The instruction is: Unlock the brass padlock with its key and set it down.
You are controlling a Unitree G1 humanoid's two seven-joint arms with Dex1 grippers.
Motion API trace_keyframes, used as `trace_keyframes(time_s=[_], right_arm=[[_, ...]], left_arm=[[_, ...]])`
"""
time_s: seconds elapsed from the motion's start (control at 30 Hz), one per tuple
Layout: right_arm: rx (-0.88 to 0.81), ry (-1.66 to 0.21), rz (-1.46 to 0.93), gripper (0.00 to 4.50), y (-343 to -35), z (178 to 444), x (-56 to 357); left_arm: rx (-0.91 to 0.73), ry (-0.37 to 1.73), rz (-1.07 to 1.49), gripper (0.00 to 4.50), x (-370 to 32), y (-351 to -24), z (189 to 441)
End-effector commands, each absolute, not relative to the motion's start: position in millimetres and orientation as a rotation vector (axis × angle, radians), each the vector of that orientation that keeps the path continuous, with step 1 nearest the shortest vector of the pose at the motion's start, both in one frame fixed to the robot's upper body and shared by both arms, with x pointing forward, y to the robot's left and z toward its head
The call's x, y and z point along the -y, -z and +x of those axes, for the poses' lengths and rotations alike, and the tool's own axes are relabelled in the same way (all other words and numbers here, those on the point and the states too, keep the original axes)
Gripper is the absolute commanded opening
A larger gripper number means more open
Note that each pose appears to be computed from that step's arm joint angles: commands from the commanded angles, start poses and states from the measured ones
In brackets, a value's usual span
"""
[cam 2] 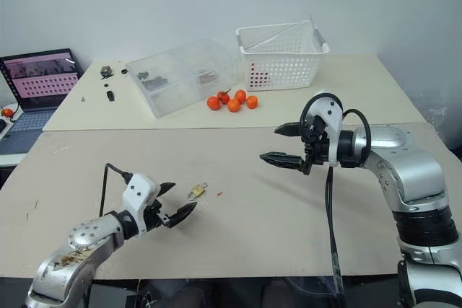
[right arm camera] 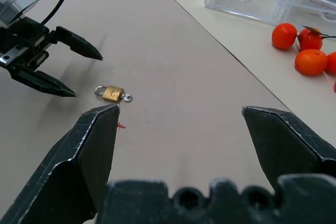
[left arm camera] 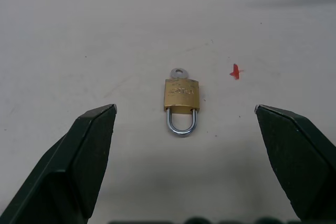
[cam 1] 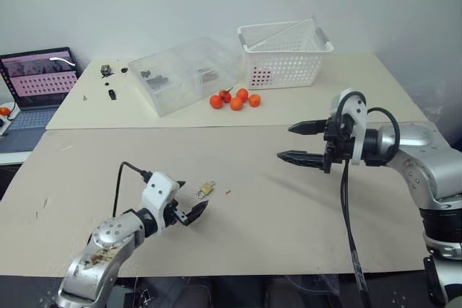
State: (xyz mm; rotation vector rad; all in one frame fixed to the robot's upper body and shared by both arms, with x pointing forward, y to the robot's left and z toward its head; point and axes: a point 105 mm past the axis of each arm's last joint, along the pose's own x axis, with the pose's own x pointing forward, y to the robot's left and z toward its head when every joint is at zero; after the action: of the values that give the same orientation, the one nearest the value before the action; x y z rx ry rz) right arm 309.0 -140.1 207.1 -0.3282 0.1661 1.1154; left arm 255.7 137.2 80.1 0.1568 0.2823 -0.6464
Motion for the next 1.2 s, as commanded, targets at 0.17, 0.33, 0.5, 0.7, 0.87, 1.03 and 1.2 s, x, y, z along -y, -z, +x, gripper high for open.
trace_keyframes(time_s=[0.17, 0.33, 0.5, 0.7, 0.87, 1.03, 1.2], right_arm=[[-0.109, -1.124, -0.359, 4.45, -219.9, 306.8, 135.9], [-0.108, -1.112, -0.36, 4.45, -220.1, 306.5, 137.9], [-0.106, -1.1, -0.365, 4.45, -221.0, 305.4, 140.0], [-0.105, -1.083, -0.367, 4.45, -221.7, 302.8, 142.4], [-0.108, -1.067, -0.365, 4.45, -220.9, 301.0, 144.4], [-0.108, -1.057, -0.364, 4.45, -219.2, 300.2, 144.9], [-0.107, -1.052, -0.367, 4.45, -218.9, 300.0, 144.8]], left_arm=[[-0.227, 0.604, 0.212, 4.5, -127.4, -84.0, 261.5], [-0.243, 0.599, 0.221, 4.5, -124.6, -75.8, 264.4], [-0.275, 0.605, 0.245, 4.5, -124.2, -67.0, 268.0], [-0.319, 0.627, 0.219, 4.5, -120.9, -58.0, 270.8], [-0.311, 0.665, 0.221, 4.5, -116.3, -59.9, 272.7], [-0.302, 0.692, 0.245, 4.5, -115.4, -62.3, 275.4], [-0.318, 0.685, 0.259, 4.5, -116.8, -58.7, 275.6]])
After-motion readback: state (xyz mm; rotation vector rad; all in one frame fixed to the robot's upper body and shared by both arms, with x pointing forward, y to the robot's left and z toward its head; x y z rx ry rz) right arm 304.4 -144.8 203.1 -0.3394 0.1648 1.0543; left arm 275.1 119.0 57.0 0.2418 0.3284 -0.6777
